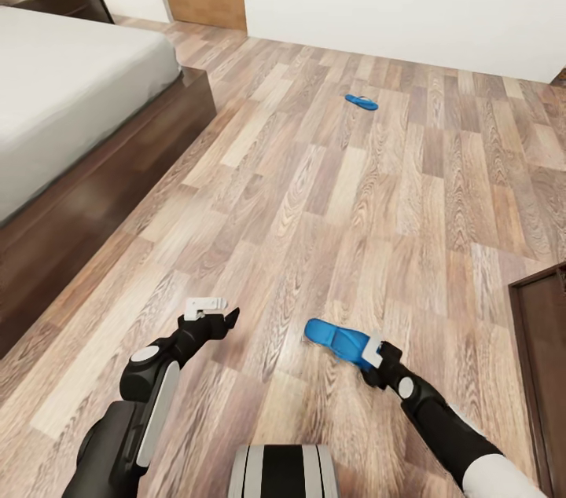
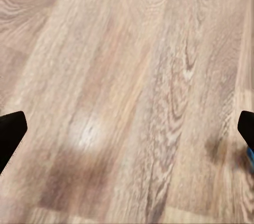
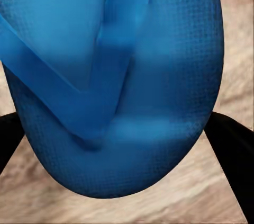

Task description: In the bedroom, move the book from the bed onto either nightstand, and place the two sandals side by side next to the bed.

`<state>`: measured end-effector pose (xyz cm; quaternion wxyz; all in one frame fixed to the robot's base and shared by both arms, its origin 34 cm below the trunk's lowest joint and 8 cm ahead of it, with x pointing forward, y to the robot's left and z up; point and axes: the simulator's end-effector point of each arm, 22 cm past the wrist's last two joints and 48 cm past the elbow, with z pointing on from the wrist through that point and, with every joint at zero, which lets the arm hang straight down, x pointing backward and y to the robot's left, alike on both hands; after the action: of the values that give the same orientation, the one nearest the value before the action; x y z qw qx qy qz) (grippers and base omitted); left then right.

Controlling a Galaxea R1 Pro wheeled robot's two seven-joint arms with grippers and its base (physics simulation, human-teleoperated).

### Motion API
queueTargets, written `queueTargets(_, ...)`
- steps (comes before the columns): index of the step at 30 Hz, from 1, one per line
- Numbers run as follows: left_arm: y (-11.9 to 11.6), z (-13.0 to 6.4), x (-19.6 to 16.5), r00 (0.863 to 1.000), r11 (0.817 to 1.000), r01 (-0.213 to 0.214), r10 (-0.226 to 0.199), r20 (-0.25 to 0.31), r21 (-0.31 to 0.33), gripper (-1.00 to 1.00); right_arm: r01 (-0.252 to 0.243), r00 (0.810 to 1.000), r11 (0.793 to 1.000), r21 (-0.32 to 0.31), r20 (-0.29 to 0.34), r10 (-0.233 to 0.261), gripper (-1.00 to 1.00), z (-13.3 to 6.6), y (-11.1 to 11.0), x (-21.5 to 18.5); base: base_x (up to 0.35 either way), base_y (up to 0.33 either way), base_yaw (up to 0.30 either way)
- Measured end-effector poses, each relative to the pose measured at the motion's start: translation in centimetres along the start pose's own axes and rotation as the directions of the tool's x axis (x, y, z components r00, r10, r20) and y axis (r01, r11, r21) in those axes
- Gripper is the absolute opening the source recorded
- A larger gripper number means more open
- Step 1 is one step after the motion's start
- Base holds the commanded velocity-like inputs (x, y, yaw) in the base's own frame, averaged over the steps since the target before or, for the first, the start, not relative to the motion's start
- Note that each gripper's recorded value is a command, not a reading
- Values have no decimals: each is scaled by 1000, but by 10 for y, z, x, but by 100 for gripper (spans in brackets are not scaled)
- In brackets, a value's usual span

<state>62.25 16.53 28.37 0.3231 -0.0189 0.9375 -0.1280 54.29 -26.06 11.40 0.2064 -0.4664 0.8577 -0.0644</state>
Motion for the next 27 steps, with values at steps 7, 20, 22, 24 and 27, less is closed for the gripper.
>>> queueTargets(7, -3, -9, -14, 1000, 1000, -6, 6, 28, 1, 100, -100, 995, 992, 74, 3, 100, -100, -11, -38, 5, 0, 0, 0)
queueTargets(20, -9, -19, -24, 999, 1000, -13, 13, 42, 0, 100, -476, 872, 875, 93, 180, 455, -100, -35, -84, -33, 0, 0, 0)
queueTargets(22, -10, -21, -28, 999, 1000, -14, 14, 49, 1, 100, -488, 864, 868, 94, 192, 465, -100, -39, -88, -36, 0, 0, 0)
queueTargets(24, -11, -24, -30, 998, 1000, -16, 16, 54, 1, 100, -500, 856, 861, 94, 203, 475, -100, -42, -91, -39, 0, 0, 0)
queueTargets(27, -13, -28, -35, 998, 1000, -19, 19, 63, 1, 100, -552, 821, 830, 80, 229, 523, -100, -47, -95, -45, 0, 0, 0)
